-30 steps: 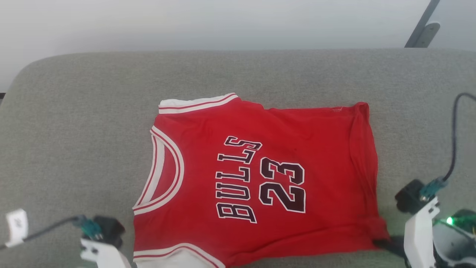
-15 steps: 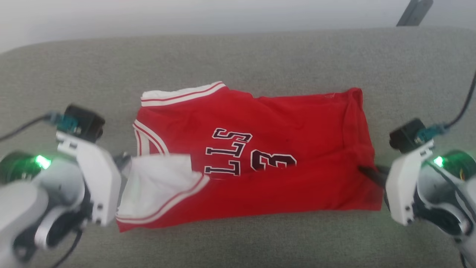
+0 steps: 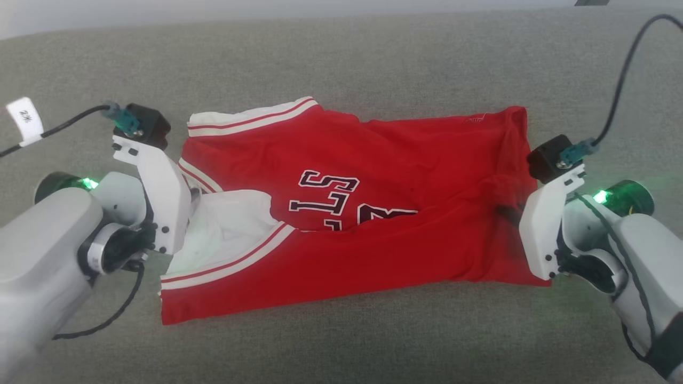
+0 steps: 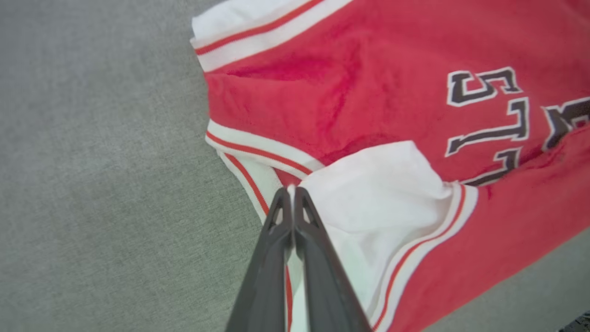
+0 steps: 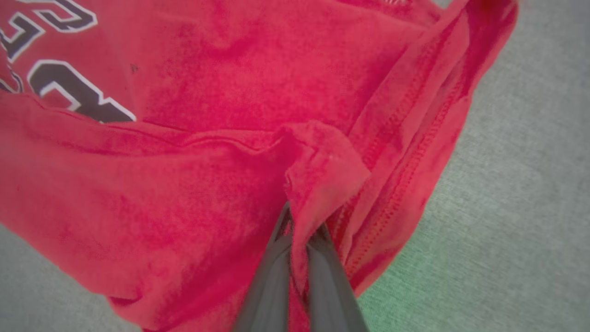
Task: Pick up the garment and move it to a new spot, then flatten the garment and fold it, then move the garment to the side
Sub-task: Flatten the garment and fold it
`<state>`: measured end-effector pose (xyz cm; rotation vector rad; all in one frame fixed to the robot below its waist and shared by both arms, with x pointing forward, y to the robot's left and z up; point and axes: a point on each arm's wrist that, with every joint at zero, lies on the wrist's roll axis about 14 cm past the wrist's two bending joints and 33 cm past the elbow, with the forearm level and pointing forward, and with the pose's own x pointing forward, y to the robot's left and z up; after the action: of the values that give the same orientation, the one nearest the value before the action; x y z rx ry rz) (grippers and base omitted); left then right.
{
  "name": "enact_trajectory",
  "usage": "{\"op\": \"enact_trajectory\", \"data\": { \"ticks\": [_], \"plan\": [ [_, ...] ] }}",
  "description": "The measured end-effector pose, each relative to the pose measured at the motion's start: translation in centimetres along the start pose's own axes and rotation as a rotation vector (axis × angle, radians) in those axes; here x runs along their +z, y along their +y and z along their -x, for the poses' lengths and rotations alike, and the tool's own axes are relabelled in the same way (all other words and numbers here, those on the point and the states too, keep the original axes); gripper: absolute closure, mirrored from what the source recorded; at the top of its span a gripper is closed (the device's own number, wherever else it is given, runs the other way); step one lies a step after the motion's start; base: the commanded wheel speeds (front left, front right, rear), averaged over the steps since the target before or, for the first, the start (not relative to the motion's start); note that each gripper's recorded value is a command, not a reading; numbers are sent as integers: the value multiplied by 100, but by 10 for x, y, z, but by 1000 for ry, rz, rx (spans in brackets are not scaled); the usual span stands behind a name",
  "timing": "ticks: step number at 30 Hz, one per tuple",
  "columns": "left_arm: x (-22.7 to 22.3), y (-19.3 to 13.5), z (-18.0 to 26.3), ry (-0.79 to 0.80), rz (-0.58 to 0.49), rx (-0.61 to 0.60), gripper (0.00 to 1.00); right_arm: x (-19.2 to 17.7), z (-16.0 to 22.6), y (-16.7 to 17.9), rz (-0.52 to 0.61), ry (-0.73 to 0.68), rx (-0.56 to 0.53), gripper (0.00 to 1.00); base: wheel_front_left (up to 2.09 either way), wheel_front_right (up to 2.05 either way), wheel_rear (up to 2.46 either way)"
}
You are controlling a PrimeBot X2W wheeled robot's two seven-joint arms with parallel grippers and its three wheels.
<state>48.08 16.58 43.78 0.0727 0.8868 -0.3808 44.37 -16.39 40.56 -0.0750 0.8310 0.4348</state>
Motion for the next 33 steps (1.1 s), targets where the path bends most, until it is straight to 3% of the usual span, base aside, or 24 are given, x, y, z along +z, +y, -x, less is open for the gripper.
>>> {"op": "enact_trajectory", "data": {
  "ticks": [3, 4, 5, 6, 7, 8, 9, 20, 33],
  "plan": [
    [-9, 4, -9, 35, 46, -1, 100, -4, -5, 1, 2, 25, 3, 100, 0, 0, 0],
    [-9, 5, -11, 39, 57, -1, 88, -3, -6, 0, -2, 24, 1, 84, 0, 0, 0],
    [-8, 7, -13, 41, 75, 5, 76, -3, -7, 1, -5, 27, 3, 59, 0, 0, 0],
    [-7, 8, -13, 42, 94, 5, 52, -4, -7, 2, 4, 31, 5, 0, 0, 0, 0],
    [-7, 9, -13, 41, 102, 3, 52, -3, -6, 2, 7, 31, 4, 0, 0, 0, 0],
    [-6, 9, -13, 36, 105, 4, 10, -2, -5, 2, 8, 29, 3, 0, 0, 0, 0],
    [-3, 9, -12, 26, 110, 3, 0, 0, -4, 2, 11, 23, 5, 0, 0, 0, 0],
    [17, 7, 27, -78, 72, 38, 0, 32, 35, -10, 13, -184, -46, 0, 0, 0, 0],
    [-51, -20, 57, 49, 77, 57, 0, 45, 79, -40, -111, -507, -224, 0, 0, 0, 0]
  ]
}}
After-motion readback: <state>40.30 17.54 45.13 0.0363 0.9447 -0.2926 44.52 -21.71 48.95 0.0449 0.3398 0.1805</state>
